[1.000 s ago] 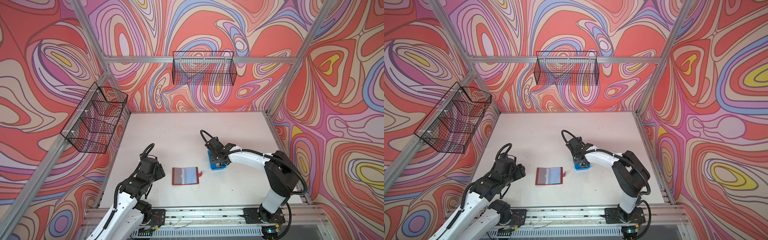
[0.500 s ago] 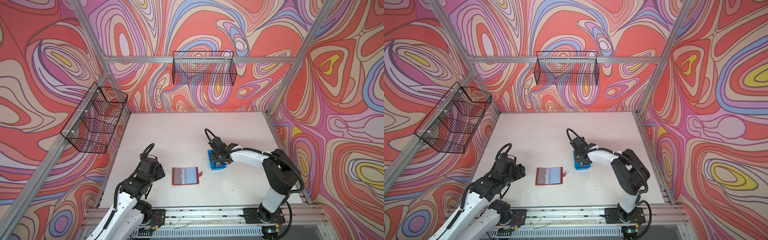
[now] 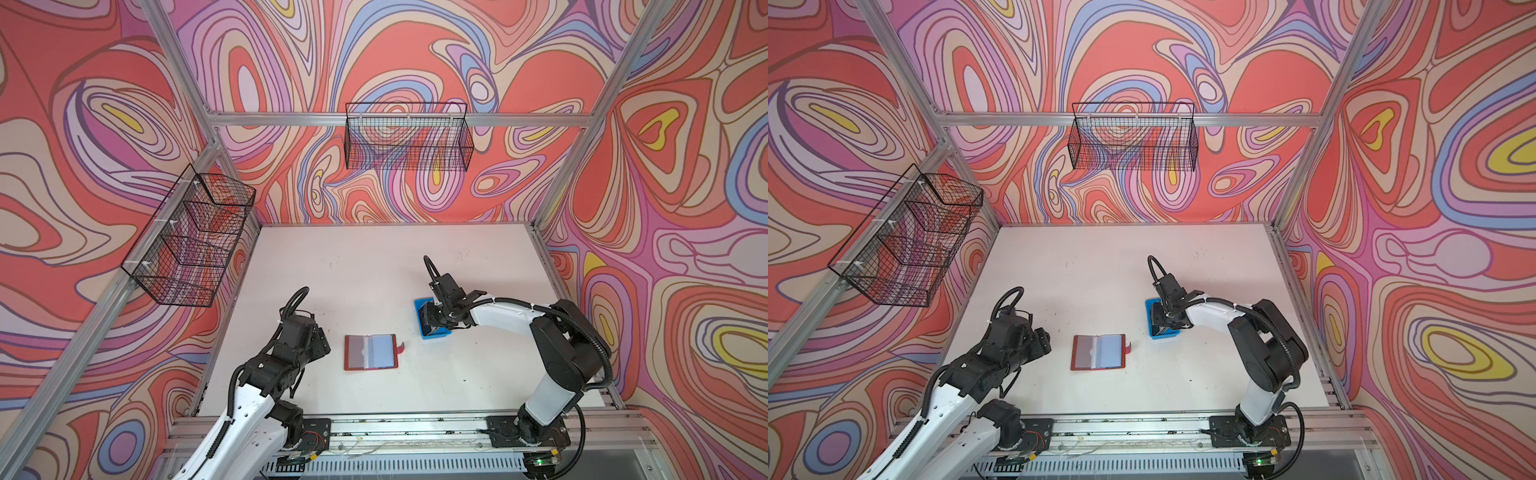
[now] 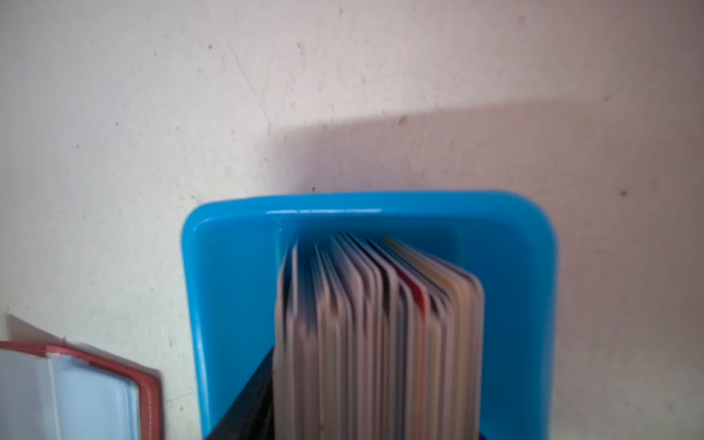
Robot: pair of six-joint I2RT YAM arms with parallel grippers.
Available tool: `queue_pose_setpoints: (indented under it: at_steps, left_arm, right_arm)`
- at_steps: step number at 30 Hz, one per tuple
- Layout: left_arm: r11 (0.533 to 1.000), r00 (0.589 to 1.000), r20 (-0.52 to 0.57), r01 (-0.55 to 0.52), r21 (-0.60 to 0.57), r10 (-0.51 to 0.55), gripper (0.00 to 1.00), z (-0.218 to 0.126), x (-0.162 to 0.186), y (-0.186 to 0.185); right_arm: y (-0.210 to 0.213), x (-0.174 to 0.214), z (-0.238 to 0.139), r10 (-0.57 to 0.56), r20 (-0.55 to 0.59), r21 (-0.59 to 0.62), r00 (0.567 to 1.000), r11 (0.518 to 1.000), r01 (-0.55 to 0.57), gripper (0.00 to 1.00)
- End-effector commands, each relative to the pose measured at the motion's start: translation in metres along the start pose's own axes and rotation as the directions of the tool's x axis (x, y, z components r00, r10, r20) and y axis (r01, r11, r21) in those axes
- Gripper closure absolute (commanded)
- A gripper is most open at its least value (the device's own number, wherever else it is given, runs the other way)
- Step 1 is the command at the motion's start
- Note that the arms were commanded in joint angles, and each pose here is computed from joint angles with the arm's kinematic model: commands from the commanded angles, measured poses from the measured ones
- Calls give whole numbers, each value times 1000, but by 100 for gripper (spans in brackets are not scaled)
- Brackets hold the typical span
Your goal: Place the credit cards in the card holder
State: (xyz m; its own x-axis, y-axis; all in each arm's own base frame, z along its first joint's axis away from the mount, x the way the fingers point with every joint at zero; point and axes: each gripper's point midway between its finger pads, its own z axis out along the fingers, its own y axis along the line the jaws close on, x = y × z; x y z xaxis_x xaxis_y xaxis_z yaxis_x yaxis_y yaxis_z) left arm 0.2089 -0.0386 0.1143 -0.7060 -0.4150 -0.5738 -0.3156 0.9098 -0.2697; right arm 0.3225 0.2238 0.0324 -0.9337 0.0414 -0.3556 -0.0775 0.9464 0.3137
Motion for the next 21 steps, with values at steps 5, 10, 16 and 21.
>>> queue_pose_setpoints:
  at_steps: [5, 10, 16, 21]
  left_arm:
    - [1000, 1000, -18, -15, -19, 15, 23, 3, 6, 5]
    - [1000, 1000, -17, -14, -16, 14, 23, 3, 6, 5]
    - [1000, 1000, -16, -13, -15, 13, 23, 2, 6, 4]
    - [1000, 1000, -17, -14, -15, 14, 23, 3, 6, 5]
  right_arm:
    - [13, -13, -26, 3, 59, -61, 998, 998, 1, 49]
    - [13, -17, -37, 3, 83, -63, 997, 998, 2, 49]
    - [8, -16, -39, 3, 84, -45, 996, 999, 1, 51]
    - [-4, -17, -40, 5, 95, 19, 995, 1000, -7, 56]
